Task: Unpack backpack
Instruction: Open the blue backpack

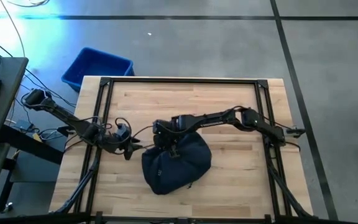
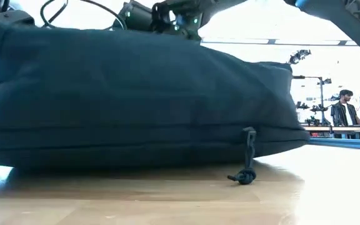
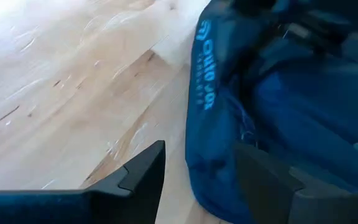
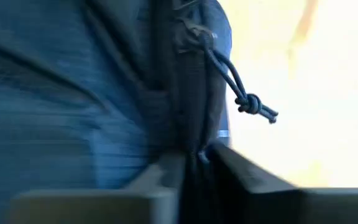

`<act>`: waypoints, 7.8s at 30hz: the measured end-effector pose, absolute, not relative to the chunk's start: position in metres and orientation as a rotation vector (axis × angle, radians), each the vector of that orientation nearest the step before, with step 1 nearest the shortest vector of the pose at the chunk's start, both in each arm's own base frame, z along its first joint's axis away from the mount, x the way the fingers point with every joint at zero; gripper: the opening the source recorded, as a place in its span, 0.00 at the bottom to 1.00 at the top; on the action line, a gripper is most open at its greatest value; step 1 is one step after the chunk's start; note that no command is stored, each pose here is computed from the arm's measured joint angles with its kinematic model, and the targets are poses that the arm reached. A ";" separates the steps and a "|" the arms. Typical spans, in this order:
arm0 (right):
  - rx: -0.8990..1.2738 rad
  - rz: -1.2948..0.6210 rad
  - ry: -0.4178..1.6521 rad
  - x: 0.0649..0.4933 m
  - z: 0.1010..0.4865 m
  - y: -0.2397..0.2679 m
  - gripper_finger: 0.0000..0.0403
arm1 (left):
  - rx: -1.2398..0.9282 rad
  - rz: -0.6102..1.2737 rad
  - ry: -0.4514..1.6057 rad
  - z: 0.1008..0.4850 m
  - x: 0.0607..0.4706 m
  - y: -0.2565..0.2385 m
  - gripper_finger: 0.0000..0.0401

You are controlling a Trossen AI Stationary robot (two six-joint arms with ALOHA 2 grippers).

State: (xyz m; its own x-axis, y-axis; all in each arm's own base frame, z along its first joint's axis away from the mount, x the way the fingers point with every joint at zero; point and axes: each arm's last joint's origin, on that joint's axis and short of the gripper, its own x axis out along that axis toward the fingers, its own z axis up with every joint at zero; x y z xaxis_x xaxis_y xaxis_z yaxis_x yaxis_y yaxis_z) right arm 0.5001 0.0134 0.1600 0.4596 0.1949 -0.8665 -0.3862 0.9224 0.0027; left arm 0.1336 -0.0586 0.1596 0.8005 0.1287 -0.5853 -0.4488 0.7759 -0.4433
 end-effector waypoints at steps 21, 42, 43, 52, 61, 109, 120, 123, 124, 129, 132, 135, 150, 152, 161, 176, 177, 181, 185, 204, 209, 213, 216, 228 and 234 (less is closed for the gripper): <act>-0.623 -0.066 1.075 0.467 0.202 0.090 0.00 | -0.042 0.191 0.266 0.204 0.153 -0.091 0.42; -0.581 -0.125 0.977 0.452 0.186 0.143 0.00 | 0.112 0.124 0.681 0.169 0.203 -0.132 0.52; -0.571 -0.143 0.978 0.452 0.186 0.142 0.00 | 0.113 0.120 0.696 0.175 0.203 -0.134 0.52; -0.589 -0.252 0.984 0.452 0.186 0.132 0.00 | 0.138 0.212 0.698 0.185 0.205 -0.134 0.51; -0.611 -0.212 0.989 0.448 0.185 0.144 0.00 | 0.207 0.399 0.681 0.154 0.218 -0.130 0.51; -0.495 -0.012 0.606 0.442 0.256 0.179 0.51 | 0.328 0.422 0.422 0.186 0.201 -0.198 0.00; -0.420 0.004 0.628 0.453 0.241 0.171 0.23 | 0.293 0.382 0.421 0.186 0.196 -0.205 0.00; -0.435 0.011 0.636 0.451 0.240 0.174 0.09 | 0.294 0.381 0.420 0.185 0.195 -0.205 0.00; -0.439 0.013 0.645 0.450 0.240 0.174 0.05 | 0.295 0.381 0.421 0.185 0.195 -0.205 0.00; -0.498 -0.028 0.643 0.445 0.240 0.184 0.01 | 0.279 0.388 0.420 0.185 0.195 -0.205 0.00; -0.580 -0.059 0.656 0.436 0.238 0.196 0.01 | 0.268 0.391 0.421 0.185 0.194 -0.205 0.00; -0.636 -0.103 0.720 0.425 0.234 0.203 0.00 | 0.277 0.378 0.421 0.184 0.191 -0.207 0.00; -0.683 -0.361 1.169 0.342 0.214 0.216 0.00 | 0.251 0.400 0.422 0.180 0.179 -0.206 0.00; -0.664 -0.388 1.242 0.328 0.214 0.220 0.00 | 0.245 0.420 0.433 0.178 0.179 -0.201 0.00; -0.595 -0.414 1.303 0.295 0.215 0.245 0.00 | 0.240 0.546 0.533 0.174 0.183 -0.174 0.00; -0.817 -0.457 1.005 0.333 0.219 0.229 0.00 | 0.516 0.101 0.512 0.236 0.284 -0.169 0.21; -0.820 -0.443 0.997 0.336 0.218 0.229 0.00 | 0.530 0.080 0.500 0.236 0.290 -0.165 0.24; -0.824 -0.384 0.975 0.344 0.218 0.233 0.00 | 0.574 0.071 0.481 0.234 0.308 -0.149 0.38; -0.823 -0.340 0.962 0.348 0.218 0.237 0.00 | 0.498 -0.002 0.528 0.219 0.324 -0.133 0.50; -0.737 -0.324 1.053 0.339 0.215 0.236 0.00 | 0.470 0.017 0.709 0.182 0.332 -0.122 0.02; -0.723 -0.359 1.165 0.321 0.215 0.236 0.00 | 0.505 0.071 0.783 0.176 0.323 -0.125 0.00; -0.699 -0.375 1.231 0.306 0.215 0.241 0.00 | 0.537 0.126 0.797 0.176 0.319 -0.126 0.00; -0.665 -0.366 1.263 0.295 0.215 0.250 0.00 | 0.538 0.165 0.801 0.175 0.318 -0.124 0.00; -0.476 -0.237 1.101 0.294 0.205 0.290 0.00 | 0.405 0.324 0.819 0.173 0.323 -0.102 0.00; -0.510 -0.322 1.090 0.294 0.204 0.282 0.00 | 0.428 0.221 0.847 0.179 0.316 -0.107 0.02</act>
